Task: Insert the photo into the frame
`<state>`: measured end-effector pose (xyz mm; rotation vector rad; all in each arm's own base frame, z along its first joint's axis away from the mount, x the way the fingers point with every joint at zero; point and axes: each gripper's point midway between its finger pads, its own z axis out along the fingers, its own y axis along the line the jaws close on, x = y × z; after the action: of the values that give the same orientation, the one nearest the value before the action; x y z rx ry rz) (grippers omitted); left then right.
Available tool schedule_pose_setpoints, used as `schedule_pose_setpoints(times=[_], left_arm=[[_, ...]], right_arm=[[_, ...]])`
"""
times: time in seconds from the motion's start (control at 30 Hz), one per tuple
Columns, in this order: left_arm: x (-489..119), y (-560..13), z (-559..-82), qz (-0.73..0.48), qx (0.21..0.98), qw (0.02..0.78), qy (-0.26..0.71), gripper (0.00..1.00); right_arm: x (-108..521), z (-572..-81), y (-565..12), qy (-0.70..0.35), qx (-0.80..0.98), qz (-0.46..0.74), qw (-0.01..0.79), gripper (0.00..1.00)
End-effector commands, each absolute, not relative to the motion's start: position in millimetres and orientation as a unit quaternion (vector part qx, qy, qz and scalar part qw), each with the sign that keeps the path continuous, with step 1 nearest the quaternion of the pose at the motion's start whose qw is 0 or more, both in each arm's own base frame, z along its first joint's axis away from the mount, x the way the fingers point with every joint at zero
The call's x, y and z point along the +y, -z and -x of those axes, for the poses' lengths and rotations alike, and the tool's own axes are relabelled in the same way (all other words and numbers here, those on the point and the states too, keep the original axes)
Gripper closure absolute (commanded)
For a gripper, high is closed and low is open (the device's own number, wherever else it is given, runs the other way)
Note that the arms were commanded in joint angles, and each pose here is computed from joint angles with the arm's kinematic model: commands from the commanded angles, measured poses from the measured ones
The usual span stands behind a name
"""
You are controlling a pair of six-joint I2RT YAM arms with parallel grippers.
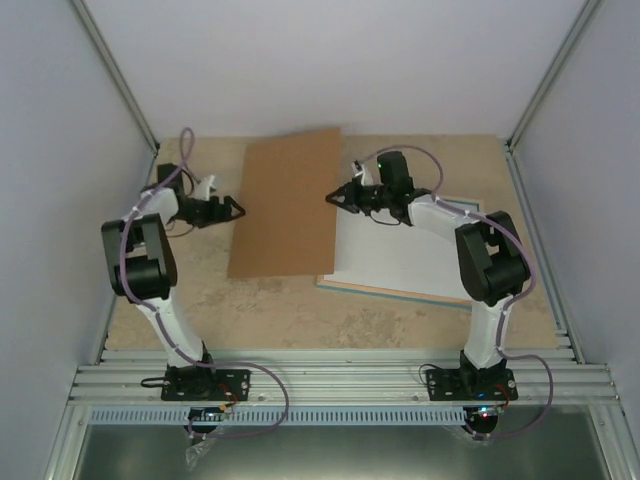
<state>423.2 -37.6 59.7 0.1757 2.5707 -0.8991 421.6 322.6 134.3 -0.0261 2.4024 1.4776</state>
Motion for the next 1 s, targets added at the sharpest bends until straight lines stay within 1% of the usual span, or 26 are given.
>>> schedule_pose_setpoints(times=[0.0,0.03,0.13,0.27,0.4,0.47,0.53,0.63,0.77,0.87,0.97], left_arm=[[-6,-173,-444,-0.056,0.899,0.314,0.301,0.05],[-1,-192,-446,-0.056,0.894,0.335,0.291,0.01],[9,-244,-445,-0.059,0.881,0.385,0.268,0.01],[6,-298,-438,-0.065,0.864,0.426,0.261,0.01],[1,-336,-432,-0.055,0.845,0.455,0.276,0.01],[-2,-357,-430,-0.042,0.832,0.468,0.295,0.01],[-6,-381,-429,-0.036,0.815,0.486,0.312,0.01],[-10,-410,-428,-0.020,0.790,0.508,0.343,0.01],[-21,-435,-425,-0.007,0.759,0.508,0.407,0.01],[-28,-445,-421,-0.003,0.742,0.496,0.451,0.01],[-35,-449,-419,0.006,0.723,0.476,0.501,0.01]], right_arm=[[325,-437,-208,-0.510,0.811,0.090,0.271,0.99],[324,-440,-224,-0.508,0.804,0.104,0.292,0.99],[321,-448,-273,-0.483,0.783,0.151,0.362,0.99],[307,-452,-344,-0.411,0.753,0.213,0.468,0.99],[278,-452,-399,-0.295,0.721,0.249,0.575,0.99],[262,-450,-423,-0.209,0.699,0.274,0.626,1.00],[247,-448,-441,-0.129,0.684,0.285,0.660,1.00],[228,-441,-457,0.009,0.650,0.298,0.699,1.00],[208,-426,-457,0.192,0.583,0.315,0.724,1.00],[199,-408,-451,0.289,0.532,0.325,0.726,1.00],[199,-389,-432,0.355,0.485,0.345,0.722,1.00]])
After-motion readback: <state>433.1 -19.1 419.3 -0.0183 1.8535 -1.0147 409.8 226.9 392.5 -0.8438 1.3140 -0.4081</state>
